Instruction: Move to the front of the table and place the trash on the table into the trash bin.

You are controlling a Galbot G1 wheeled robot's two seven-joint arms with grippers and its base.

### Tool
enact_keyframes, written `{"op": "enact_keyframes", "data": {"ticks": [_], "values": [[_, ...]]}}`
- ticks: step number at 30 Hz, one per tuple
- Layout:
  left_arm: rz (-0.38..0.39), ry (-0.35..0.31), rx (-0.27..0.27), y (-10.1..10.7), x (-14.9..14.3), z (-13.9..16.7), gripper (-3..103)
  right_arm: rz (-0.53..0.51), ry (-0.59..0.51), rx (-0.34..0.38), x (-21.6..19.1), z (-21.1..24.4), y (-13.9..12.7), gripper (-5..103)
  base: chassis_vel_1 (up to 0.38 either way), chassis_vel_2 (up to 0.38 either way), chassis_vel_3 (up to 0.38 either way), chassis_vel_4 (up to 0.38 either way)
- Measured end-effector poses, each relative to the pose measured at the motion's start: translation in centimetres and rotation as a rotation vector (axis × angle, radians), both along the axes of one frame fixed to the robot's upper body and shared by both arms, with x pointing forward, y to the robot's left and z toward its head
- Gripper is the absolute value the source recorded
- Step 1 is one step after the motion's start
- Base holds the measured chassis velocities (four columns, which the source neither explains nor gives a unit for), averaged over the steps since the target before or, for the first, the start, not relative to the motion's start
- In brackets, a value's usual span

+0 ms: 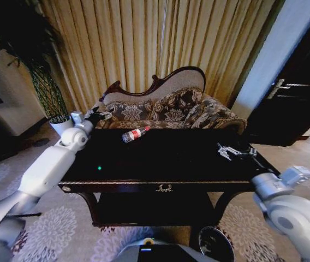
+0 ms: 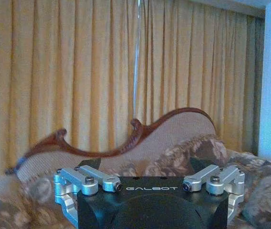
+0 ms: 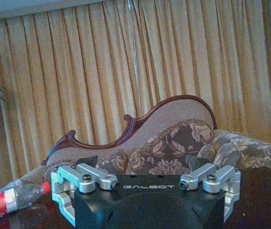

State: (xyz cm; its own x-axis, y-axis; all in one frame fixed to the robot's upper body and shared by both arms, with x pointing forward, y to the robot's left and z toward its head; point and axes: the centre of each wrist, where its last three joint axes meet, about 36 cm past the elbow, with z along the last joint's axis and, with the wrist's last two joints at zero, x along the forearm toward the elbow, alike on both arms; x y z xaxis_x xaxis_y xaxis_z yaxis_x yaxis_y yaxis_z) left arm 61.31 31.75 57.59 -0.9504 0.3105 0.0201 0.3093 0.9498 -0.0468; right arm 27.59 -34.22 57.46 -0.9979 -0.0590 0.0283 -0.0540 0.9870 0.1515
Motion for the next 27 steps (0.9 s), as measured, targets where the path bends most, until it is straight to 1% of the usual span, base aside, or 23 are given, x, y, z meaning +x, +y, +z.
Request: {"op": "enact_keyframes", "data": {"ticks": [1,2,4,5,6,7,8,9,11,12,13,15,16,18,19,20,21,22,23,24,25,26,27], "values": [[-0.013,0.025,-0.004,-0.8,0.2,0.3,100,-0.003,0.004,-0.001,0.1,-0.2,-0.1,100,0.0,0.0,0.0,0.0],[-0.013,0.025,-0.004,-0.8,0.2,0.3,100,-0.003,0.004,-0.001,0.1,-0.2,-0.1,100,0.0,0.0,0.0,0.0],[-0.03,0.056,0.004,-1.5,0.6,0.6,100,-0.007,0.008,0.0,0.2,-0.5,-0.2,100,0.0,0.0,0.0,0.0],[-0.048,0.093,0.015,-2.2,0.9,0.9,100,-0.009,0.012,0.001,0.3,-0.7,-0.2,100,0.0,0.0,0.0,0.0],[-0.048,0.093,0.015,-2.2,0.9,0.9,100,-0.009,0.012,0.001,0.3,-0.7,-0.2,100,0.0,0.0,0.0,0.0],[-0.06,0.129,0.026,-2.6,1.1,1.2,100,-0.01,0.015,0.001,0.4,-0.9,-0.2,100,0.0,0.0,0.0,0.0],[-0.06,0.129,0.026,-2.6,1.1,1.2,100,-0.01,0.015,0.001,0.4,-0.9,-0.2,100,0.0,0.0,0.0,0.0],[-0.077,0.196,0.051,-3.2,1.4,1.8,100,-0.014,0.021,0.003,0.4,-1.2,-0.2,100,0.0,0.0,0.0,0.0],[-0.105,0.288,0.083,-4.3,1.9,2.5,100,-0.023,0.031,0.003,0.5,-1.9,-0.2,100,0.0,0.0,0.0,0.0],[-0.105,0.288,0.083,-4.3,1.9,2.5,100,-0.023,0.031,0.003,0.5,-1.9,-0.2,100,0.0,0.0,0.0,0.0],[-0.123,0.31,0.087,-4.5,2.1,2.8,100,-0.029,0.036,0.0,0.5,-2.2,-0.2,100,0.0,0.0,0.0,0.0],[-0.165,0.331,0.089,-4.6,2.2,3.1,100,-0.036,0.043,-0.007,0.6,-2.7,-0.3,100,0.0,0.0,0.0,0.0],[-0.165,0.331,0.089,-4.6,2.2,3.1,100,-0.036,0.043,-0.007,0.6,-2.7,-0.3,100,0.0,0.0,0.0,0.0],[-0.237,0.334,0.09,-4.3,2.5,3.2,100,-0.041,0.05,-0.014,0.7,-3.2,-0.4,100,0.0,0.0,0.0,0.0],[-0.258,0.335,0.095,-4.1,2.5,3.1,100,-0.042,0.052,-0.015,0.8,-3.3,-0.4,100,0.0,0.0,0.0,0.0],[-0.258,0.335,0.095,-4.1,2.5,3.1,100,-0.042,0.052,-0.015,0.8,-3.3,-0.4,100,0.0,0.0,0.0,0.0],[-0.286,0.341,0.101,-4.0,2.6,3.1,100,-0.042,0.053,-0.015,0.8,-3.5,-0.4,100,0.0,0.0,0.0,0.0],[-0.332,0.36,0.117,-3.7,2.6,3.1,100,-0.044,0.057,-0.018,0.9,-3.7,-0.4,100,0.0,0.0,0.0,0.0],[-0.353,0.367,0.128,-3.6,2.6,3.0,100,-0.045,0.059,-0.019,0.9,-3.8,-0.4,100,0.0,0.0,0.0,0.0],[-0.353,0.367,0.128,-3.6,2.6,3.0,100,-0.045,0.059,-0.019,0.9,-3.8,-0.4,100,0.0,0.0,0.0,0.0],[-0.377,0.374,0.149,-3.3,2.4,2.9,100,-0.049,0.061,-0.022,1.0,-4.0,-0.5,100,0.0,0.0,0.0,0.0],[-0.384,0.374,0.171,-3.1,2.2,2.9,100,-0.053,0.063,-0.024,1.0,-4.2,-0.6,100,0.0,0.0,0.0,0.0],[-0.384,0.374,0.171,-3.1,2.2,2.9,100,-0.053,0.063,-0.024,1.0,-4.2,-0.6,100,0.0,0.0,0.0,0.0]]}}
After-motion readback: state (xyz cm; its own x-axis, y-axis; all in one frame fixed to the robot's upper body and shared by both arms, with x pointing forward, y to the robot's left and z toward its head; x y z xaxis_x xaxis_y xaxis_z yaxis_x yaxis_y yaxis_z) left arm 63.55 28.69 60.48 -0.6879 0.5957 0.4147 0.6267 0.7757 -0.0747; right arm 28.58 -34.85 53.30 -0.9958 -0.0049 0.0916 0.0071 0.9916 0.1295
